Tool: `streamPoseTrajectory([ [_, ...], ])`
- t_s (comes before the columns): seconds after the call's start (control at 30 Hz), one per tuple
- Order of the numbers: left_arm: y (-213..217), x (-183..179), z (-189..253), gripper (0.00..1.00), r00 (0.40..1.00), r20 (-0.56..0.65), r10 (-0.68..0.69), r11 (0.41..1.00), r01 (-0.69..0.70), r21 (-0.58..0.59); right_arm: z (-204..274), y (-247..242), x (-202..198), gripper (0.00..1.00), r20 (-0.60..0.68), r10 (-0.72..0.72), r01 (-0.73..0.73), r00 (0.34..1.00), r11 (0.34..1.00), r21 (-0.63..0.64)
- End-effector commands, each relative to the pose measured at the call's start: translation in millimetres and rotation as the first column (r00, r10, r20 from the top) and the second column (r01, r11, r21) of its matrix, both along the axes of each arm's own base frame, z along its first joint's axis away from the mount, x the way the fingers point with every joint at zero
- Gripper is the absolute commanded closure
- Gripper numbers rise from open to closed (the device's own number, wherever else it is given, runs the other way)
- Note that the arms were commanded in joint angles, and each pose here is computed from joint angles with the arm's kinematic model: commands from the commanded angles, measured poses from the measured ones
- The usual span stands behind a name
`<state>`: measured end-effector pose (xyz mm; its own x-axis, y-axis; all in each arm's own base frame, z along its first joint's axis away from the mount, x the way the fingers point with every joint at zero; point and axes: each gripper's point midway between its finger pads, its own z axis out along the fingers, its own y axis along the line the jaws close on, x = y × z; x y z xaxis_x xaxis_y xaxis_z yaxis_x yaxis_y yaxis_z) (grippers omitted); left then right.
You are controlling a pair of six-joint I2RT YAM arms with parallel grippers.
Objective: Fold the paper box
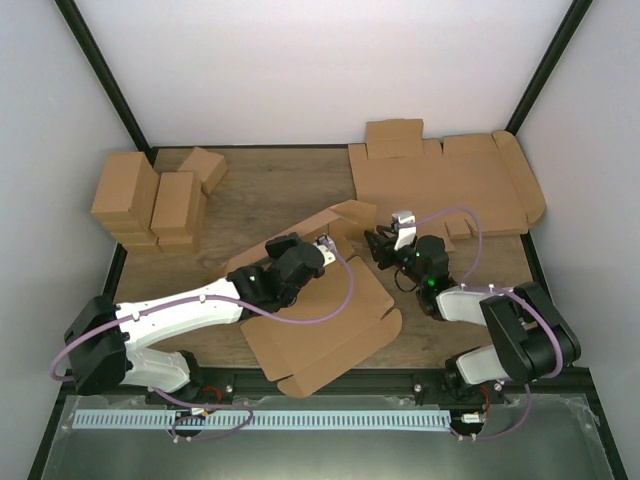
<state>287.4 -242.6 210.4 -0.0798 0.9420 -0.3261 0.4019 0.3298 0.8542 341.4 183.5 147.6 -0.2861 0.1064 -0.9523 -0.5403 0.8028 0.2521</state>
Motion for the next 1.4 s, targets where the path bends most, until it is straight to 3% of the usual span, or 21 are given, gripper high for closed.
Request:
streamPoseTrajectory([
  [0.0,-7,-1,7,0.96,1.000,0.011,-0.003,1.000,0.003,-0.018,12,1,16,0.59,0.053,-0.032,0.033,0.998,0.999,-0.026],
  [0.1,-7,-1,7,0.96,1.000,0.012,-0.004,1.000,0.004,-0.019,15,-4,24,0.50,0.069,-0.075,0.077,0.995,0.997,-0.032],
  [0.17,-7,-1,7,0.96,1.000,0.012,-0.004,1.000,0.004,-0.020,16,7,21,0.43,0.090,0.003,0.002,0.996,0.998,-0.056],
  [0.53,-8,-1,6,0.96,1.000,0.010,-0.007,1.000,0.007,-0.013,7,14,35,0.37,0.054,0.090,-0.088,0.994,0.995,-0.046],
  [0.7,-8,-2,6,0.96,1.000,0.011,-0.006,1.000,0.006,-0.014,11,16,32,0.54,0.057,0.104,-0.102,0.993,0.994,-0.043],
  [1.37,-7,-1,6,0.96,1.000,0.010,-0.005,1.000,0.005,-0.015,23,32,-3,0.89,0.072,0.097,-0.094,0.993,0.995,-0.045],
])
